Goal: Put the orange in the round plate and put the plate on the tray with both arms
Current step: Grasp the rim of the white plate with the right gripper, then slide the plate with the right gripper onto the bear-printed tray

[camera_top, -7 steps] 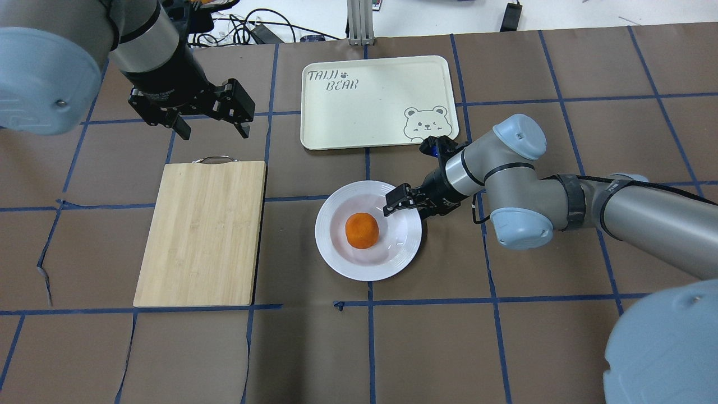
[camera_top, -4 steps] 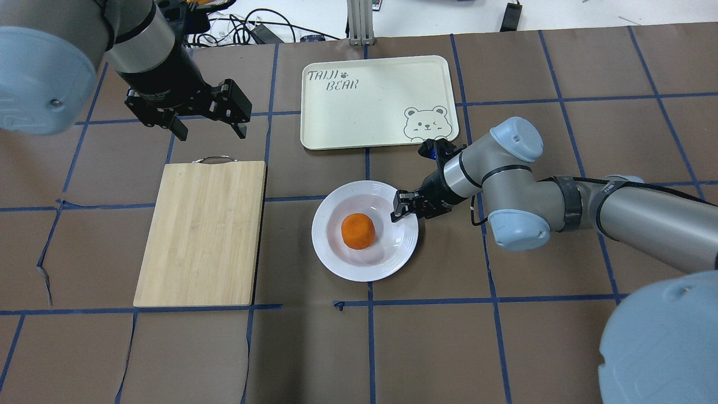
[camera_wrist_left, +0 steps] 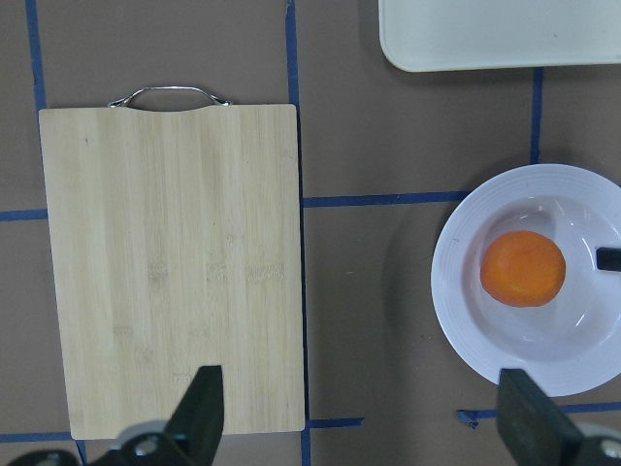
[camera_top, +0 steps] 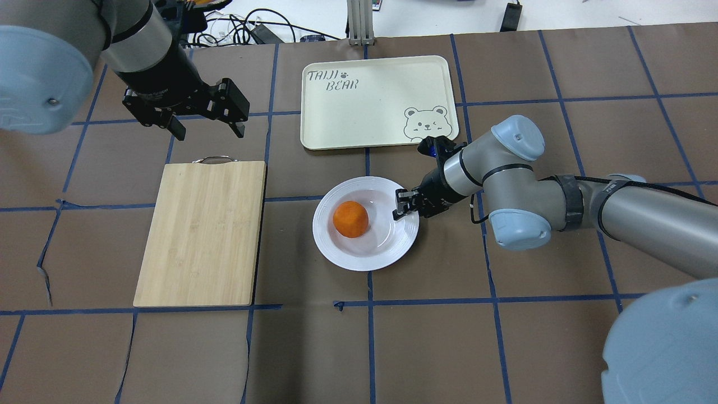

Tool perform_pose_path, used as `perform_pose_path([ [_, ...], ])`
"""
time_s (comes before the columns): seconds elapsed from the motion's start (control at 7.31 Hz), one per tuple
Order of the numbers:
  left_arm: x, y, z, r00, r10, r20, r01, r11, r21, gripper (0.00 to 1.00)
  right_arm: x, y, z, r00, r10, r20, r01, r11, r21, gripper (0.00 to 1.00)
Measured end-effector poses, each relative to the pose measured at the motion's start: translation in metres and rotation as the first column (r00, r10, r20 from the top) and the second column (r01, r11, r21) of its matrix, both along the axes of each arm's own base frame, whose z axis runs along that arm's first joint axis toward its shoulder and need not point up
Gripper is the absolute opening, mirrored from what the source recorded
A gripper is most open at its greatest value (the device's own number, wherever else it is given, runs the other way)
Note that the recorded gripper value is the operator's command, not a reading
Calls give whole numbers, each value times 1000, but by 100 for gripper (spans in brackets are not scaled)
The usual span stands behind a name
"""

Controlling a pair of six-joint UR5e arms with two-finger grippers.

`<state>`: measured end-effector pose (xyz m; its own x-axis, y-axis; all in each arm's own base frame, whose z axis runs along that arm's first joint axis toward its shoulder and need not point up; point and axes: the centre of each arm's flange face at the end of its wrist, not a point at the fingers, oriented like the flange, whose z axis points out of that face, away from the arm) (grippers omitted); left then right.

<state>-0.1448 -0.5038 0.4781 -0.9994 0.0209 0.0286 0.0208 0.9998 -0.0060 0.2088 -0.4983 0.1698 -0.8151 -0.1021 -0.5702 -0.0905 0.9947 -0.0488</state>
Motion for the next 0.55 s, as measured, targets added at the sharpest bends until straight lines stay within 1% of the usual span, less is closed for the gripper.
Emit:
perform_pose_path([
  [0.27,0,0,0,1000,0,0,0,1000,0,100,-1,-11,15,999,-7,47,12,995,-101,0],
  [0.41,0,0,0,1000,0,0,0,1000,1,100,-4,-17,22,997,-15,81,26,991,-129,0],
  [0.55,0,0,0,1000,0,0,0,1000,1,100,-11,-29,27,992,-33,121,50,989,-141,0],
])
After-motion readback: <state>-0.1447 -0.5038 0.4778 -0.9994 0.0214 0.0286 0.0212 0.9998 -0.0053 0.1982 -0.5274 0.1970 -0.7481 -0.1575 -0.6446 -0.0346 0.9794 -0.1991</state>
